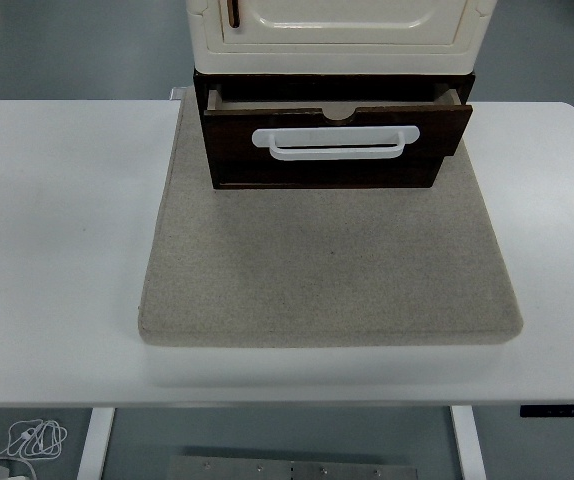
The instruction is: Open the drawer under the combination cabinet
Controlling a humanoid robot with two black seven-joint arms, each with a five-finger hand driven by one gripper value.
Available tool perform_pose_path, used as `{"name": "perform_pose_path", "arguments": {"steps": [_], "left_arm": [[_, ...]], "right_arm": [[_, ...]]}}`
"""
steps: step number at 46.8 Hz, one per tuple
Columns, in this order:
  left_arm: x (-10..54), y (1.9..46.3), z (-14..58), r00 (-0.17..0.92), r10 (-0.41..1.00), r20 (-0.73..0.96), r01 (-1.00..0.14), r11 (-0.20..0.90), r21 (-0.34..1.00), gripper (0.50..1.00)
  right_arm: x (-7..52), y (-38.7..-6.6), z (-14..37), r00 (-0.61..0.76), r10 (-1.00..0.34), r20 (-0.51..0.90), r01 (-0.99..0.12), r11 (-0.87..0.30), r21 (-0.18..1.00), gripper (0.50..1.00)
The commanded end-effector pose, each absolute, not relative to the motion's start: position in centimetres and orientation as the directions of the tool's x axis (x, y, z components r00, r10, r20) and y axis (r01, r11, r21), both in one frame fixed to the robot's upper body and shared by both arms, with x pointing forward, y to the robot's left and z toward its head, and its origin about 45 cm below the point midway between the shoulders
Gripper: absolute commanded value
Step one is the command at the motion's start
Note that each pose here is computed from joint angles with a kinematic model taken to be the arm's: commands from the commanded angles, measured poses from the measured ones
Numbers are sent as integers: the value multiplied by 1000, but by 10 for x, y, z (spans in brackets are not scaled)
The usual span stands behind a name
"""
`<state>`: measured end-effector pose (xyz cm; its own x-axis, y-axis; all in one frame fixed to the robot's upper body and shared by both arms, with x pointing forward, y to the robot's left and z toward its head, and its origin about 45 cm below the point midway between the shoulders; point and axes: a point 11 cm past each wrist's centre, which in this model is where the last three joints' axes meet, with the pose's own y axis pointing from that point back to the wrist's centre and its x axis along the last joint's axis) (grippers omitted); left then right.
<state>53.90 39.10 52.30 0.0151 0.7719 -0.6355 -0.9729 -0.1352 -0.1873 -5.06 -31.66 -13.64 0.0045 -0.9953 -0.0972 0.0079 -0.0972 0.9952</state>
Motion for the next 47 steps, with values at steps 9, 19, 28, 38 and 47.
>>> {"name": "perform_pose_path", "arguments": {"steps": [9,19,28,38,47], "left_arm": [[536,408,422,-35,626,-779,-993,-112,-46,1000],[528,401,367,19,539,-842,-997,-49,-54,1000],[523,388,337,72,460,-885,-996,-12,-87,1000],[529,349,309,58,424,-904,-998,33,-48,1000],[532,324,296,55,402,-914,-998,51,-38,1000]], "right_arm": [[-51,-316,-136,4,-995,-99,9,-99,995,926],[-50,-316,-136,6,-995,-100,8,-100,995,926],[-51,-317,-136,6,-995,-97,9,-97,995,926],[-51,-317,-136,6,-995,-97,9,-97,995,926],[-52,-317,-136,5,-995,-97,11,-97,995,926]]}}
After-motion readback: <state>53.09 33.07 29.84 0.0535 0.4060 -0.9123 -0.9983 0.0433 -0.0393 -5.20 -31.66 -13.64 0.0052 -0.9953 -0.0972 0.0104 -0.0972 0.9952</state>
